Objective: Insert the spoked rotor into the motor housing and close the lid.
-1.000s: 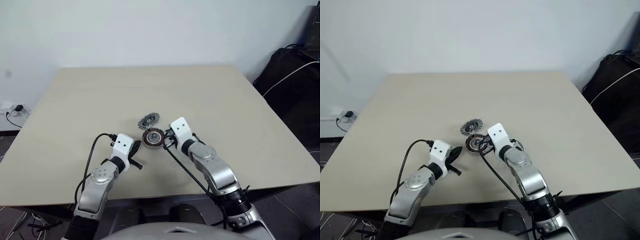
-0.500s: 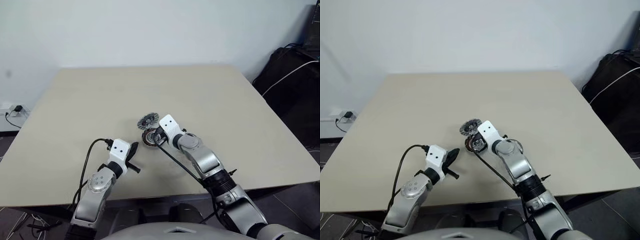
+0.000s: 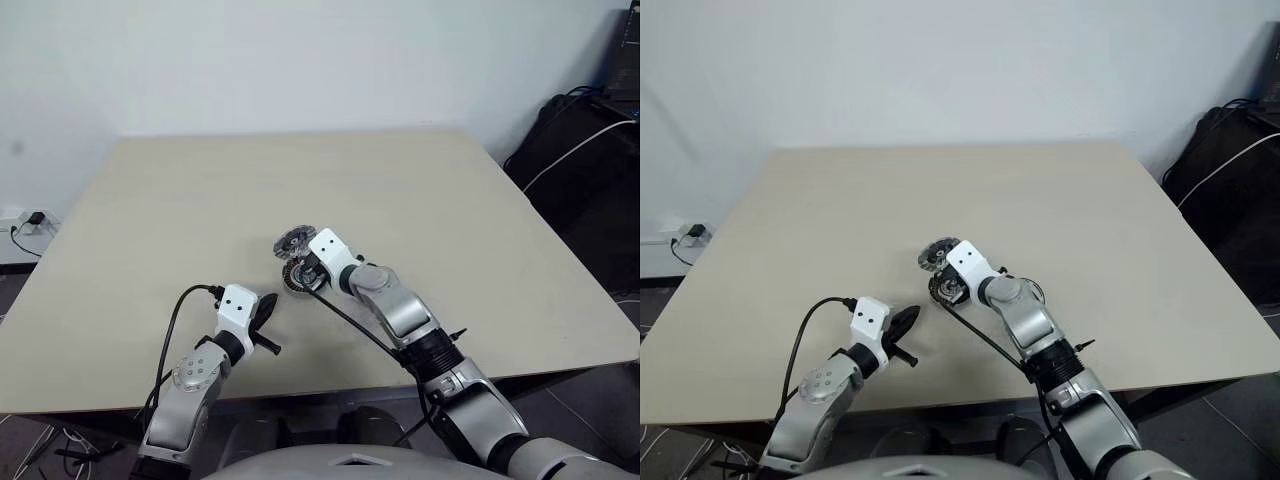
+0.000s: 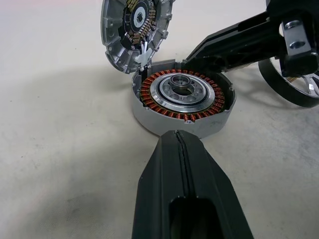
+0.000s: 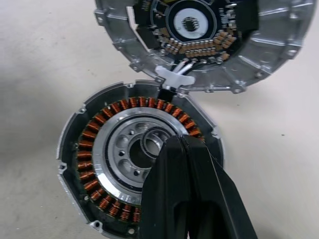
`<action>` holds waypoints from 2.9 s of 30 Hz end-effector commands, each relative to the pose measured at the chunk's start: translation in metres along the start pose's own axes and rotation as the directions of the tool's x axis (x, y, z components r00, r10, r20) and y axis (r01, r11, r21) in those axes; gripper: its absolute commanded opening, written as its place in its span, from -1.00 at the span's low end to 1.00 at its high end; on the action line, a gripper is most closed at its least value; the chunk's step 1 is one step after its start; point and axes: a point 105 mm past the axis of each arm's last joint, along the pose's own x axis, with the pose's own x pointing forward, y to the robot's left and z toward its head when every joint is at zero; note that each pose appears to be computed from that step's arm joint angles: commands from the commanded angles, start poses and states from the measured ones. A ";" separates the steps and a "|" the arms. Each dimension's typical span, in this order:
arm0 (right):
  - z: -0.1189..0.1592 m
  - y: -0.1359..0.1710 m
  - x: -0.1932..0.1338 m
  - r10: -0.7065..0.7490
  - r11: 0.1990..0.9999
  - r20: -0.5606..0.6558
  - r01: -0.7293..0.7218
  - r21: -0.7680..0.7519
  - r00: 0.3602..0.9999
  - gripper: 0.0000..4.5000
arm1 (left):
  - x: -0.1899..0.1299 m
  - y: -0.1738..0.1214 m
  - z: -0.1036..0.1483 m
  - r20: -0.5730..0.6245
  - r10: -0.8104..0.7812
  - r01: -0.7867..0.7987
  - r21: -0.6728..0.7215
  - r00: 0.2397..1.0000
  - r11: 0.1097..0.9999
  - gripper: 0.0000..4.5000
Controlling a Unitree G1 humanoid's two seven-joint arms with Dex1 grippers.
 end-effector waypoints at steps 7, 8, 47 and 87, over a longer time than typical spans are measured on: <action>0.022 0.001 0.006 0.021 0.998 0.043 -0.019 -0.060 0.999 -0.99 | 0.003 -0.006 0.014 0.050 -0.022 0.022 -0.007 0.998 1.000 -1.00; 0.021 0.001 0.007 0.026 0.998 0.039 -0.024 -0.062 0.999 -0.99 | 0.003 -0.007 0.014 0.051 -0.022 0.022 -0.009 0.998 1.000 -1.00; 0.005 0.004 -0.001 0.102 0.976 -0.084 -0.116 -0.184 0.991 -0.99 | 0.008 -0.011 0.018 0.065 -0.026 0.026 -0.008 0.998 1.000 -1.00; 0.014 0.008 0.012 0.052 0.995 0.012 -0.051 -0.080 0.999 -0.99 | 0.008 -0.010 0.017 0.056 -0.038 0.038 0.004 0.998 0.999 -1.00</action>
